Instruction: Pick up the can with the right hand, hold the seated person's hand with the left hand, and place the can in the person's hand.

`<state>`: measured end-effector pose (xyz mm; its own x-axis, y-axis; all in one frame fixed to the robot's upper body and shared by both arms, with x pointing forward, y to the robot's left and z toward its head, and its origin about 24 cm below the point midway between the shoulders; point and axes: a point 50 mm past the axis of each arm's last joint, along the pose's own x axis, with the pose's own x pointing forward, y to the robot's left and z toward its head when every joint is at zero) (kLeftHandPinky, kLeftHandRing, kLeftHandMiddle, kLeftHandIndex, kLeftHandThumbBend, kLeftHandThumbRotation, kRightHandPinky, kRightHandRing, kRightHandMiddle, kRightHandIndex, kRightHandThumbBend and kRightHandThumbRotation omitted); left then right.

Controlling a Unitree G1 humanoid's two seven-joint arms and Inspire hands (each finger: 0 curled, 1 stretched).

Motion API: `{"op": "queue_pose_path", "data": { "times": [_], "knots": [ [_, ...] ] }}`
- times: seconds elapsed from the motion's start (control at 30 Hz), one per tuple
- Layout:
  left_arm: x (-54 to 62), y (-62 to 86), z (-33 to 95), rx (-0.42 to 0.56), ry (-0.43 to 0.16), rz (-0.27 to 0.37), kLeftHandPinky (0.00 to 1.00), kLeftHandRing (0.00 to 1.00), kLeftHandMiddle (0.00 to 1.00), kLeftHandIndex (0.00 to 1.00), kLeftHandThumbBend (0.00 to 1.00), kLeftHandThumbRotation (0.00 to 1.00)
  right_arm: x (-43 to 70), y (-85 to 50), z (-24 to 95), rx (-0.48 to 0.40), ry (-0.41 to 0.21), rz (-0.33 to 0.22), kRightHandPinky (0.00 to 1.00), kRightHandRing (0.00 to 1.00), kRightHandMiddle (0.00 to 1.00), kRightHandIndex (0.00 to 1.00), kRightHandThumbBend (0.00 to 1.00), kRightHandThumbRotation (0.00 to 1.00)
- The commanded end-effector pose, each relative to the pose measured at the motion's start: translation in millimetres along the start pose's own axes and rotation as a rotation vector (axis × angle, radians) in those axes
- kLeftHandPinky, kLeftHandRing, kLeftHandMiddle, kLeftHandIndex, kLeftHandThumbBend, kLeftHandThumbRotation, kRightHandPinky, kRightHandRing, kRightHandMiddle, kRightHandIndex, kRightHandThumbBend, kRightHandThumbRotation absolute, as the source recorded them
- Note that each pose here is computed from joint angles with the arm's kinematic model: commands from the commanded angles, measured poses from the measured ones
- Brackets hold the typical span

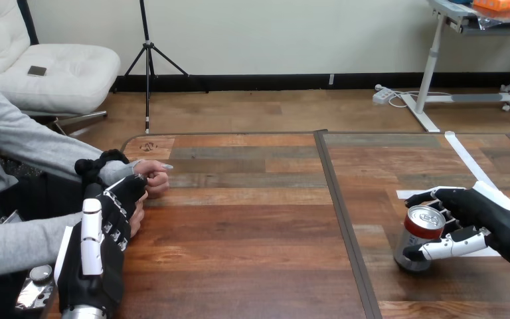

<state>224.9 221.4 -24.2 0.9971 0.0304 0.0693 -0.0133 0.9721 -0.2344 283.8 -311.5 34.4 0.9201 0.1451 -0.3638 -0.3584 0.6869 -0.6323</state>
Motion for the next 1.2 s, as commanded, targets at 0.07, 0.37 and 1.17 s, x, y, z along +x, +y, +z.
{"op": "queue_pose_path", "data": {
  "times": [0.07,0.37,1.17],
  "knots": [
    [14.7,-5.6,16.6,0.031,-0.075,-0.04,0.99,0.89,0.81,0.71,0.46,1.0,-0.2,-26.8,20.4,-0.052,-0.064,-0.073,0.67,0.69,0.7,0.75,1.0,0.19],
    [14.9,-6.1,16.3,0.029,-0.076,-0.032,0.99,0.88,0.81,0.7,0.46,1.0,-1.1,-28.5,19.9,-0.05,-0.072,-0.08,0.67,0.68,0.69,0.74,1.0,0.18],
    [15.3,-6.6,16.1,0.017,-0.077,-0.043,0.98,0.88,0.82,0.7,0.47,1.0,-1.9,-32.1,19.7,-0.049,-0.075,-0.112,0.61,0.63,0.65,0.69,1.0,0.13]
  ]
}}
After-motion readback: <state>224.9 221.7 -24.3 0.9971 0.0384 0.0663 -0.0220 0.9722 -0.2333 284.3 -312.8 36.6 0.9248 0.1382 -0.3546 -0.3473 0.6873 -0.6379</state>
